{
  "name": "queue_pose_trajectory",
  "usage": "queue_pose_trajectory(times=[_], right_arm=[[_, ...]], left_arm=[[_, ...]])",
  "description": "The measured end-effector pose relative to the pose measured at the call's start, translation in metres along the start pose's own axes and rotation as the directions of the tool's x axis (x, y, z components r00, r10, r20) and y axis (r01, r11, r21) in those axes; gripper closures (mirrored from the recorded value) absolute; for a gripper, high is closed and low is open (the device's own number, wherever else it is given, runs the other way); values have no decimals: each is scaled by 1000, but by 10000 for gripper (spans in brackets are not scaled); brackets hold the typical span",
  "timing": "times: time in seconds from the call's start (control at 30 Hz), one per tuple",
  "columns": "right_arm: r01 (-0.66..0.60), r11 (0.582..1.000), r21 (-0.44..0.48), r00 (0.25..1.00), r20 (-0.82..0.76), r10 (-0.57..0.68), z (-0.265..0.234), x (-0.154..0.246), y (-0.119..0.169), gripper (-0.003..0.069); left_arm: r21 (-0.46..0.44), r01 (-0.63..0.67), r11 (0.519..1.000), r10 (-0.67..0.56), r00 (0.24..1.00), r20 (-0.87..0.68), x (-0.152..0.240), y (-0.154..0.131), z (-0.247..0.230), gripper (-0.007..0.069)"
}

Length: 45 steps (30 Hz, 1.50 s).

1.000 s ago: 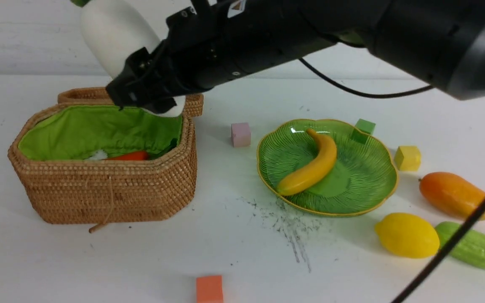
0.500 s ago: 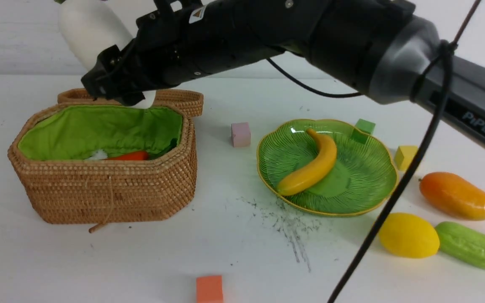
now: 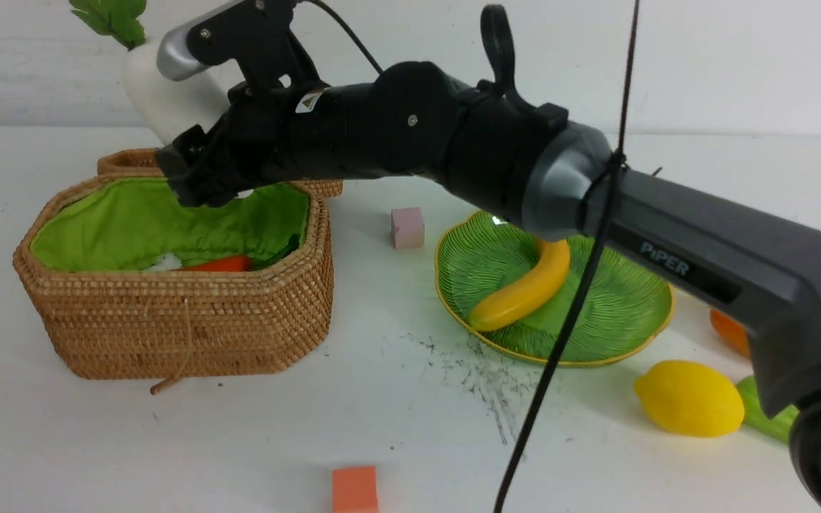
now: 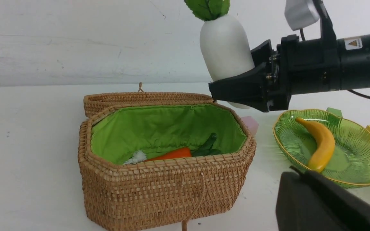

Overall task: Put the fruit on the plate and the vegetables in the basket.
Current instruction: Take a daikon with your right arm and place it on the basket on the left, then use the right arm to grab a lemon and put it into the right plate

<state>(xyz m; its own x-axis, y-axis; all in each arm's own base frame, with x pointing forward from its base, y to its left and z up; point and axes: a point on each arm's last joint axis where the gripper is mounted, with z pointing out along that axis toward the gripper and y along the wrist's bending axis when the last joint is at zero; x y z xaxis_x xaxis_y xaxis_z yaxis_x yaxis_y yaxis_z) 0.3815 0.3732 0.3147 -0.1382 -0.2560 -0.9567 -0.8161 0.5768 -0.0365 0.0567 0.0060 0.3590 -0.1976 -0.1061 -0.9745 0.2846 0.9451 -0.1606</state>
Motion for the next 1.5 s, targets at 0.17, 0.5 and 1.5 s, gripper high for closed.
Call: queue_pose_trajectory(times=[0.17, 0.5, 1.5], right_arm=[[-1, 1000, 28, 1000, 5, 1, 9, 10, -3, 151], [8, 999, 34, 1000, -11, -7, 15, 19, -4, 91], [-19, 998, 59, 822, -567, 49, -178, -64, 11, 669]], left_arm=[[19, 2, 1000, -2, 1000, 16, -1, -2, 0, 634], [53, 21, 998, -22, 1000, 18, -2, -5, 0, 634], [145, 81, 986, -81, 997, -4, -1, -13, -1, 621]])
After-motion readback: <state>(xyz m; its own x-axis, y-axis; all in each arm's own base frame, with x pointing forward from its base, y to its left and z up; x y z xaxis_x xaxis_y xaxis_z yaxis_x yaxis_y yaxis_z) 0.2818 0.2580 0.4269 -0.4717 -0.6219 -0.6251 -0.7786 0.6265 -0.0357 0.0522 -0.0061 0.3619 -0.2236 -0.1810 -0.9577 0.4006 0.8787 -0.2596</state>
